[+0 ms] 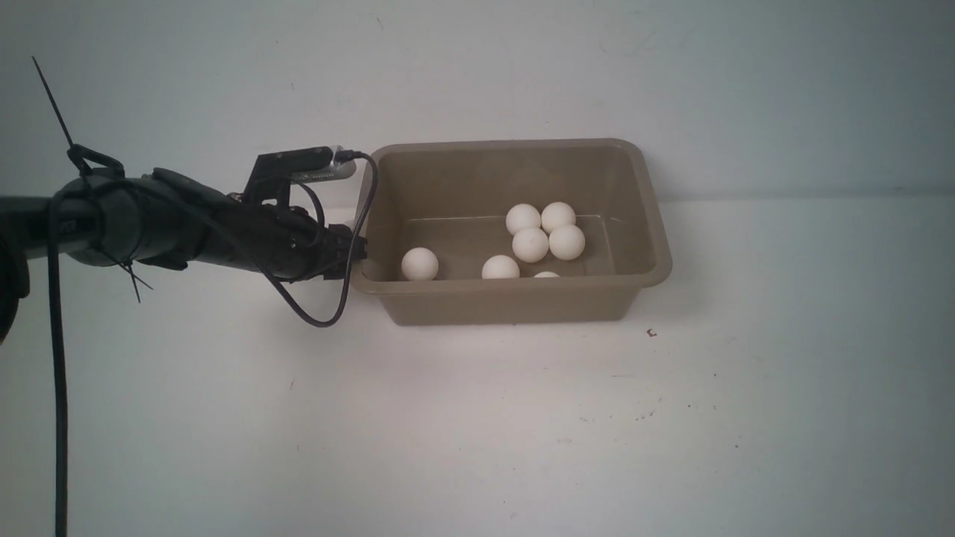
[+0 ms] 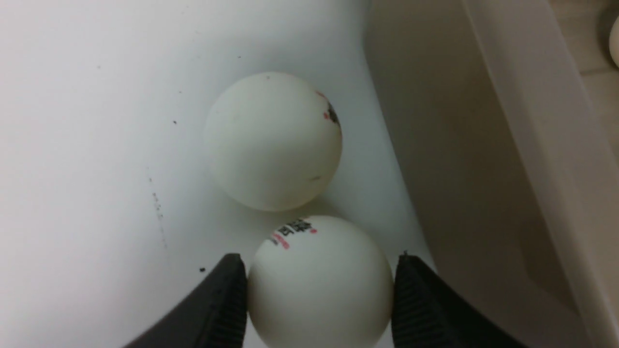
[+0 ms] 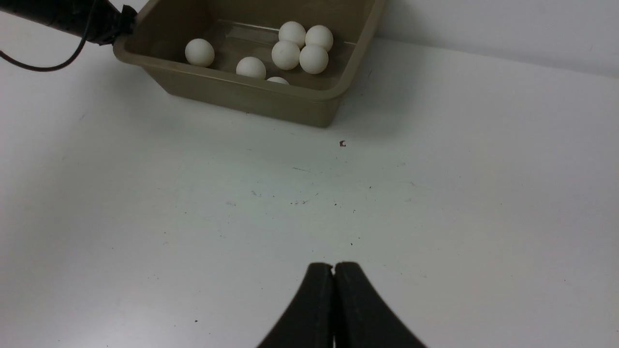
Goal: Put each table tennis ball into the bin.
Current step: Use the left arm to clamp the table tennis ball closest to it, then use the left arm to put the table tennis ball into the box
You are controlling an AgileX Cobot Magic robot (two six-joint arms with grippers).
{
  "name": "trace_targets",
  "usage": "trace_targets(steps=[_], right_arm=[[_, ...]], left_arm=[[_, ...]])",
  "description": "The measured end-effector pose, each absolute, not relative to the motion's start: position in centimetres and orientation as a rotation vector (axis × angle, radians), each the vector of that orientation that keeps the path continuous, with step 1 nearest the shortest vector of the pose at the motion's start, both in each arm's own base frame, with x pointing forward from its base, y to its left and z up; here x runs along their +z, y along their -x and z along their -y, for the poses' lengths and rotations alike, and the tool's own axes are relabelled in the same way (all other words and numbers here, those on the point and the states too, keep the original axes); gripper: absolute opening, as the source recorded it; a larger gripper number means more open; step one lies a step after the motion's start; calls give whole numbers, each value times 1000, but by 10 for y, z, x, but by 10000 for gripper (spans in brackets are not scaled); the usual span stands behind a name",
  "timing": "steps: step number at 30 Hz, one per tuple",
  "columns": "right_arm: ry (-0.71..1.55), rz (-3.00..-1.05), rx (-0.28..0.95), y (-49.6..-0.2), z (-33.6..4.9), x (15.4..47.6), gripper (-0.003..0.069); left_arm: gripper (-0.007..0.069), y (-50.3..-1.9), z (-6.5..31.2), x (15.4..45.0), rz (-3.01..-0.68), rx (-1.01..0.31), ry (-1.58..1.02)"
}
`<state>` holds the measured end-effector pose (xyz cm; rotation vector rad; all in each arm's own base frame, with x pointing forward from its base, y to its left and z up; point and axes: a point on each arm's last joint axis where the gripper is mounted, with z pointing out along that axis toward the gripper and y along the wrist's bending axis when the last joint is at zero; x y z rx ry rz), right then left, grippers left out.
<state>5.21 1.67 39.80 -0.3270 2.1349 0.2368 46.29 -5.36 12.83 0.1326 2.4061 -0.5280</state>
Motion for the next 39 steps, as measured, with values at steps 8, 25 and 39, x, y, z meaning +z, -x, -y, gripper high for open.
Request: trace_targets(steps=[8, 25, 39], right_arm=[[310, -2134, 248, -52, -17, 398, -17], [303, -2083, 277, -54, -19, 402, -17], [304, -2088, 288, -54, -20, 402, -17]], left_arm=[[344, -456, 17, 164, -2386, -484, -114], [344, -430, 126, 230, -2198, -477, -524], [346, -430, 144, 175, -2337, -557, -615]])
